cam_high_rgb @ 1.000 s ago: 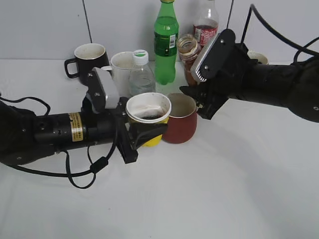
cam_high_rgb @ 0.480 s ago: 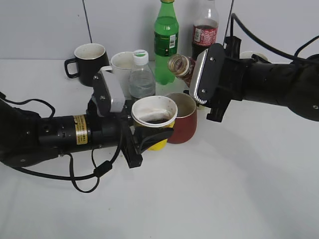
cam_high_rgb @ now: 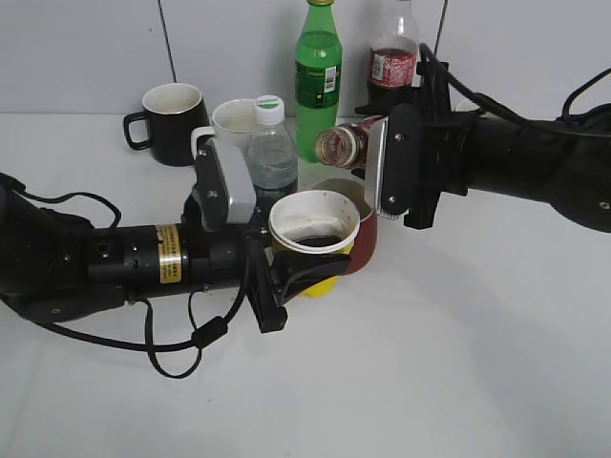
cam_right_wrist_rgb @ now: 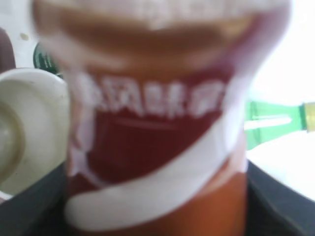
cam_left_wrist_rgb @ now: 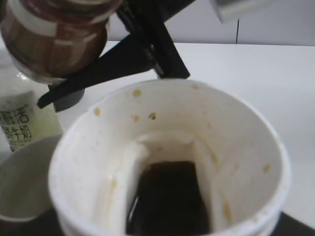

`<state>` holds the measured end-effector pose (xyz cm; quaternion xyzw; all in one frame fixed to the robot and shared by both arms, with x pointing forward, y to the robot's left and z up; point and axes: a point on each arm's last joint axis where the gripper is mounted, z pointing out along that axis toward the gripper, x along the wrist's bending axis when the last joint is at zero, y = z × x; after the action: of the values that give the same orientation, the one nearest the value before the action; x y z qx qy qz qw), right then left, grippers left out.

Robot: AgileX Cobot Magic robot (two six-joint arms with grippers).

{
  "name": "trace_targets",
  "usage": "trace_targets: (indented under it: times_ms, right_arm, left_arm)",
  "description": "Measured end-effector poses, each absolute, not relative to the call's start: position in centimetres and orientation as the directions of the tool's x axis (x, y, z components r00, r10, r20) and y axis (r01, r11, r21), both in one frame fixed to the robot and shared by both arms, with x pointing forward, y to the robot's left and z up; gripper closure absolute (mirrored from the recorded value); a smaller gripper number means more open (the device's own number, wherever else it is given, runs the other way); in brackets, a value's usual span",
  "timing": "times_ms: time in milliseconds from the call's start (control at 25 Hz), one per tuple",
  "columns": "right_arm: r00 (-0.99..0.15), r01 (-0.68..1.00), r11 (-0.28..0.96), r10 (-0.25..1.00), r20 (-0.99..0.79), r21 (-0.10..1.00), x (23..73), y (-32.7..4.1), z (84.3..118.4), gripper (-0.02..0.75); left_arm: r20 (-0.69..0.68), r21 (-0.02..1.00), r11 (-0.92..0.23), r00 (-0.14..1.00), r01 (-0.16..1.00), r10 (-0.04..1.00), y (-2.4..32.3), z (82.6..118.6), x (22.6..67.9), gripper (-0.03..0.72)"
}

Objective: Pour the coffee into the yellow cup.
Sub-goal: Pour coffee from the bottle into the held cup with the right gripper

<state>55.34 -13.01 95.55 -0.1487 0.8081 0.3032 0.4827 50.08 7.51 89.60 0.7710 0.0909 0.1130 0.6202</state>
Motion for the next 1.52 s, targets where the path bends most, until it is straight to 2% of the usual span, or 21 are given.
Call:
trace_targets:
  times_ms: [520, 840, 1520]
  right_arm:
    - [-0.383, -0.611, 0.765, -0.061, -0.922, 0.203, 55.51, -12.88, 95.89, 0.236]
    - [-0.332, -0.639, 0.758, -0.122, -0.935, 0.128, 55.52, -12.88, 95.89, 0.236]
    - [-0.219, -0.660, 0.751, -0.191, -0.957, 0.001, 55.75, -12.95, 96.25, 0.236]
  left_arm:
    - [0.063, 0.977, -0.212, 0.961, -0.004, 0.270, 7.43, 89.62, 49.96, 0.298]
    - [0.079, 0.973, -0.227, 0.974, -0.029, 0.212, 7.31, 89.51, 49.49, 0.298]
    - [0.085, 0.972, -0.234, 0.978, -0.039, 0.190, 7.28, 89.45, 49.31, 0.298]
